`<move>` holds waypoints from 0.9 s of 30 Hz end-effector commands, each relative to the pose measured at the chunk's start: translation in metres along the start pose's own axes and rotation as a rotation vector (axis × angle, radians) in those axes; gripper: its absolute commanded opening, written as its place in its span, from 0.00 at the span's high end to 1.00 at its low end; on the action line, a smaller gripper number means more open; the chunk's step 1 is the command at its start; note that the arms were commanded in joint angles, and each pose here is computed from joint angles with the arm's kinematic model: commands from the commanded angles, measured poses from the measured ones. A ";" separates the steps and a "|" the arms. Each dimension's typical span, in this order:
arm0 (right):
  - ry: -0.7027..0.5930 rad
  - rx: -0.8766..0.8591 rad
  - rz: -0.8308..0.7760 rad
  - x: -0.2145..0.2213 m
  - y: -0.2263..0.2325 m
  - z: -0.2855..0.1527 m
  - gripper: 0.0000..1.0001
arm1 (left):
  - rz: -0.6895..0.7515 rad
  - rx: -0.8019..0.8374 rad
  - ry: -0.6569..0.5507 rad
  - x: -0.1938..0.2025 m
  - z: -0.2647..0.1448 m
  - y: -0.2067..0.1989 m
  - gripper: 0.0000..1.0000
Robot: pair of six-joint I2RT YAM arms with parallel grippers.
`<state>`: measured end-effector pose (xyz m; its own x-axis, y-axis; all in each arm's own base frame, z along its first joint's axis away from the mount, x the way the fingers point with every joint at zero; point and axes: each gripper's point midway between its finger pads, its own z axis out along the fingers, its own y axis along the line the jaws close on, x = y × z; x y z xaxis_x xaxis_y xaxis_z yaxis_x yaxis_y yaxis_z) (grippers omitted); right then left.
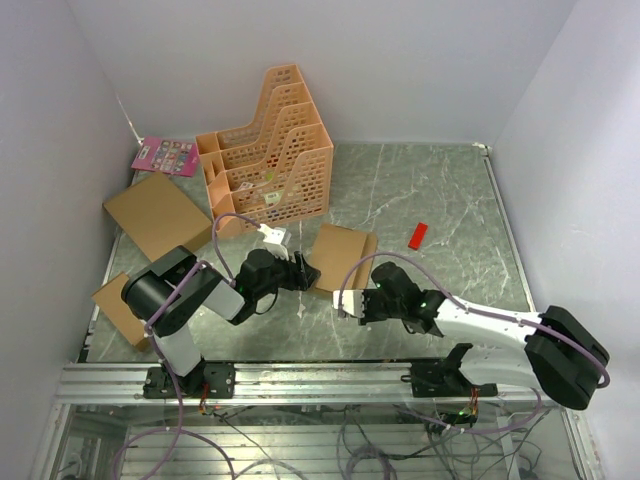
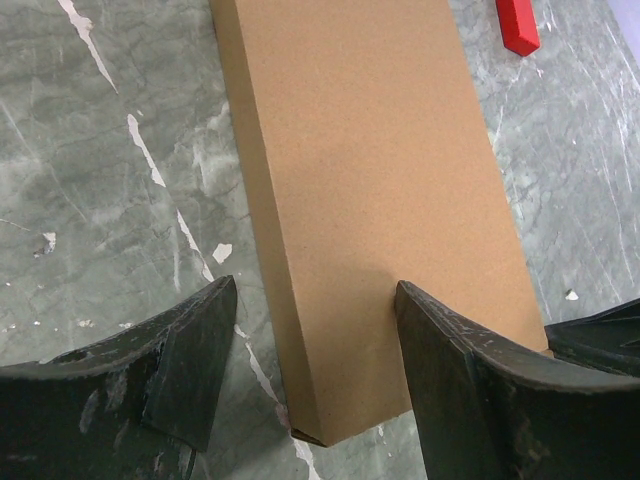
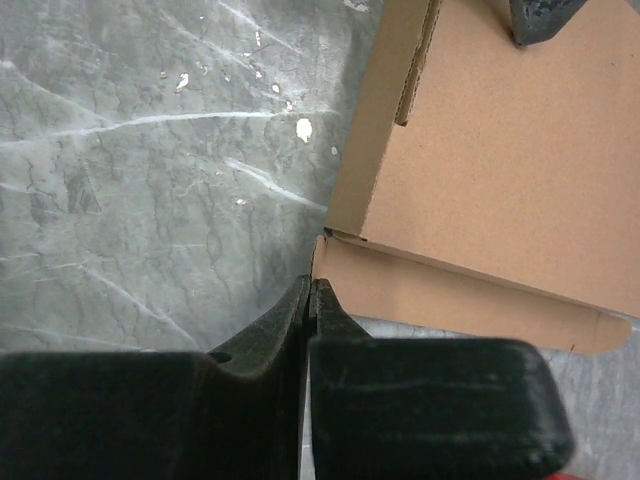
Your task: Fold the paper box
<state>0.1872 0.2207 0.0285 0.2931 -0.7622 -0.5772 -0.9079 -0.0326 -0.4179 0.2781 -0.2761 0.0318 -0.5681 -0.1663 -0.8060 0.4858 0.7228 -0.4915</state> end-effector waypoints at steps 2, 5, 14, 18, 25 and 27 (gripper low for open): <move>-0.006 -0.026 0.070 -0.006 -0.004 0.001 1.00 | 0.007 0.000 0.048 0.017 -0.003 0.003 0.25; 0.008 -0.040 0.104 -0.003 -0.004 0.002 1.00 | 0.006 0.002 0.050 0.018 -0.004 0.003 0.25; 0.054 -0.097 0.232 0.006 -0.009 0.004 1.00 | 0.013 0.016 0.056 0.023 -0.004 0.003 0.26; 0.062 -0.132 0.280 0.003 -0.009 0.004 1.00 | 0.009 0.021 0.058 0.025 -0.004 0.003 0.26; 0.056 -0.146 0.335 0.000 -0.012 0.000 1.00 | 0.006 0.023 0.058 0.026 -0.004 0.003 0.26; 0.055 -0.148 0.347 0.000 -0.014 0.000 1.00 | 0.007 0.021 0.058 0.025 -0.003 0.003 0.26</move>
<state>0.1987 0.2189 0.0275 -0.0076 -0.7915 -0.6112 -0.9830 0.1179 -0.1405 0.2757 -0.2805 0.0315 -0.5588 -0.1719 -0.8113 0.5132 0.6968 -0.5011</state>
